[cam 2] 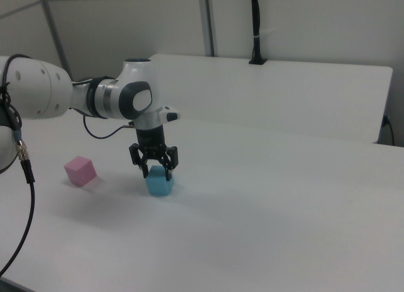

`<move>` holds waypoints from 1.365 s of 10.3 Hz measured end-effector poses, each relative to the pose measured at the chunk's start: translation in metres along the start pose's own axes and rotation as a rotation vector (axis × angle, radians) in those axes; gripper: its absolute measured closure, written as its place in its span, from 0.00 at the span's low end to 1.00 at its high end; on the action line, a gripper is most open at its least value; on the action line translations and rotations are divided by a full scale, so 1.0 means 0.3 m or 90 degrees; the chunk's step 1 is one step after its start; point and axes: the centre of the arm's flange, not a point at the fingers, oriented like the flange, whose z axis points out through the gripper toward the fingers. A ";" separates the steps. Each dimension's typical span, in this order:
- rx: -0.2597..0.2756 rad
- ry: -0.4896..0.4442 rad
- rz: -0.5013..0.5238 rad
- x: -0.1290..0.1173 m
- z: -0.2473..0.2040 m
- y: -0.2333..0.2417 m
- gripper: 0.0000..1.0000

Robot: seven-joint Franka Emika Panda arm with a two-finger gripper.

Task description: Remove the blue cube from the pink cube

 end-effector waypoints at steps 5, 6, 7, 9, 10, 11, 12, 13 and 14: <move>-0.009 0.057 0.029 -0.010 -0.171 0.075 0.00; -0.014 0.079 0.041 -0.065 -0.322 0.103 0.00; -0.019 0.091 0.058 -0.151 -0.480 0.124 0.00; -0.016 0.129 0.129 -0.313 -0.724 0.145 0.00; 0.006 0.145 0.170 -0.366 -0.789 0.156 0.00; 0.019 0.164 0.202 -0.416 -0.845 0.193 0.00; 0.026 0.186 0.232 -0.481 -0.904 0.255 0.00; 0.033 0.200 0.250 -0.552 -0.954 0.308 0.00; 0.032 0.202 0.220 -0.599 -0.979 0.331 0.00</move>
